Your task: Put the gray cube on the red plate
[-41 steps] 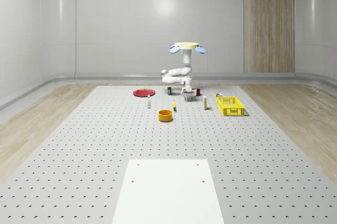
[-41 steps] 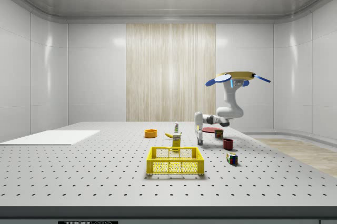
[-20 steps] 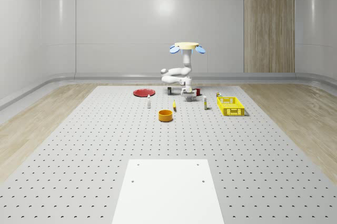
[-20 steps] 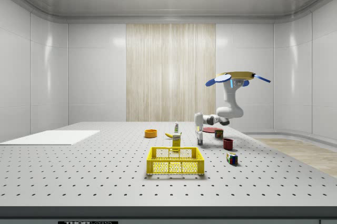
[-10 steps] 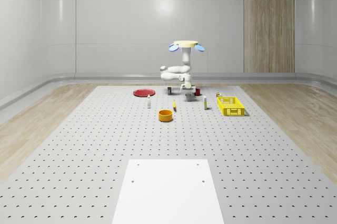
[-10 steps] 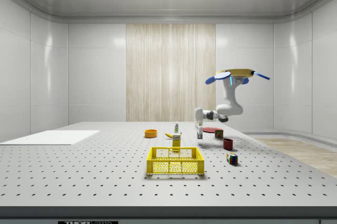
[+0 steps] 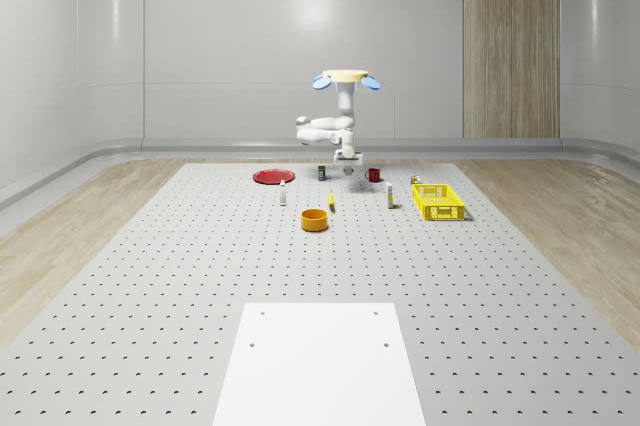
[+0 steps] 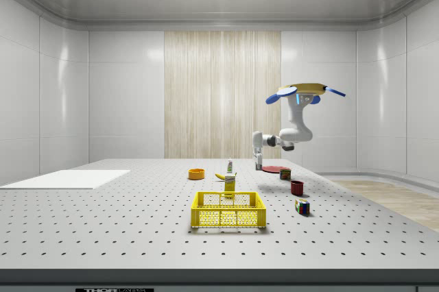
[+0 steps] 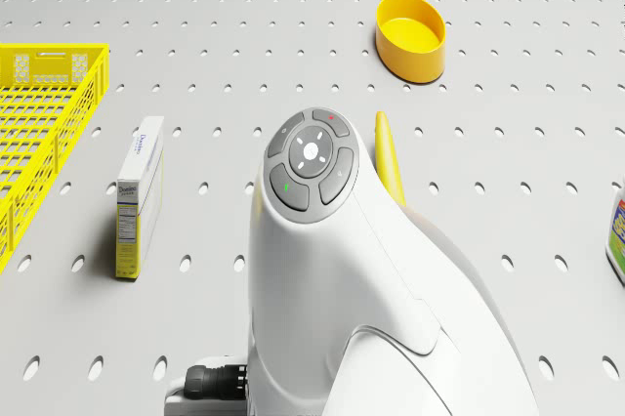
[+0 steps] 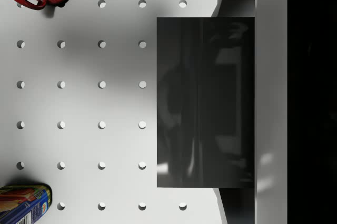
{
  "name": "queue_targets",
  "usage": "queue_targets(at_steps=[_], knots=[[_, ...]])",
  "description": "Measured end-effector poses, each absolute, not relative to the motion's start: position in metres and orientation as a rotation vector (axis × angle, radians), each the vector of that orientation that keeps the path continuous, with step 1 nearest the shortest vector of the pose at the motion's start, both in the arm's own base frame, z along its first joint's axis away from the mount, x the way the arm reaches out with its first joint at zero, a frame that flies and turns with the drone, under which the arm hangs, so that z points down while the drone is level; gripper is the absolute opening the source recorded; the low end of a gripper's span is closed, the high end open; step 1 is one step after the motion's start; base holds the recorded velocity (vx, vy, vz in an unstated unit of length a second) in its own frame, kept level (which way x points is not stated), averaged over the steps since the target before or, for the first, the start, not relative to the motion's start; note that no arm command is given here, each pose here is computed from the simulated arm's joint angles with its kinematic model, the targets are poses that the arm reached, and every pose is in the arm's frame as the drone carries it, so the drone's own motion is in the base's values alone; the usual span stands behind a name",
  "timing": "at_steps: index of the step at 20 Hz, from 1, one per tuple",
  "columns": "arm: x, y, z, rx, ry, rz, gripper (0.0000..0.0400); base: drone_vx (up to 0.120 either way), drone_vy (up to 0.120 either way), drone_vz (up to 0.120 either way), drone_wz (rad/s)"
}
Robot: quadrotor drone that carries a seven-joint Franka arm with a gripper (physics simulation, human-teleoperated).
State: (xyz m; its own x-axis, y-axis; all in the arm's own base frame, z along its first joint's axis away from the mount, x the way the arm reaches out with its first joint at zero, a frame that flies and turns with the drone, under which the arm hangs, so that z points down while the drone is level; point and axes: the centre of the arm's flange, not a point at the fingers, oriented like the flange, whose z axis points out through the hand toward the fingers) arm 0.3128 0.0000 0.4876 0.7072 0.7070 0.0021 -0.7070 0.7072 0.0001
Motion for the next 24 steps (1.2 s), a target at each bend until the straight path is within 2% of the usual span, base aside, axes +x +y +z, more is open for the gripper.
queue_targets(at_steps=[3,8,12,21,24], knots=[[0.3128,0.0,0.4871,0.001,-0.002,0.785,0.025,0.0,-0.12,0.107,0.0],[0.3128,0.0,0.4868,0.001,-0.002,0.785,0.025,0.0,-0.12,0.0,0.0],[0.3128,0.0,0.4867,0.001,-0.002,0.785,0.025,0.0,-0.12,0.12,0.0],[0.3128,0.0,0.4867,0.001,-0.002,0.785,0.025,0.0,-0.12,0.0,0.0],[0.3128,0.0,0.4867,0.001,-0.002,0.785,0.025,-0.107,-0.12,0.0,0.0]])
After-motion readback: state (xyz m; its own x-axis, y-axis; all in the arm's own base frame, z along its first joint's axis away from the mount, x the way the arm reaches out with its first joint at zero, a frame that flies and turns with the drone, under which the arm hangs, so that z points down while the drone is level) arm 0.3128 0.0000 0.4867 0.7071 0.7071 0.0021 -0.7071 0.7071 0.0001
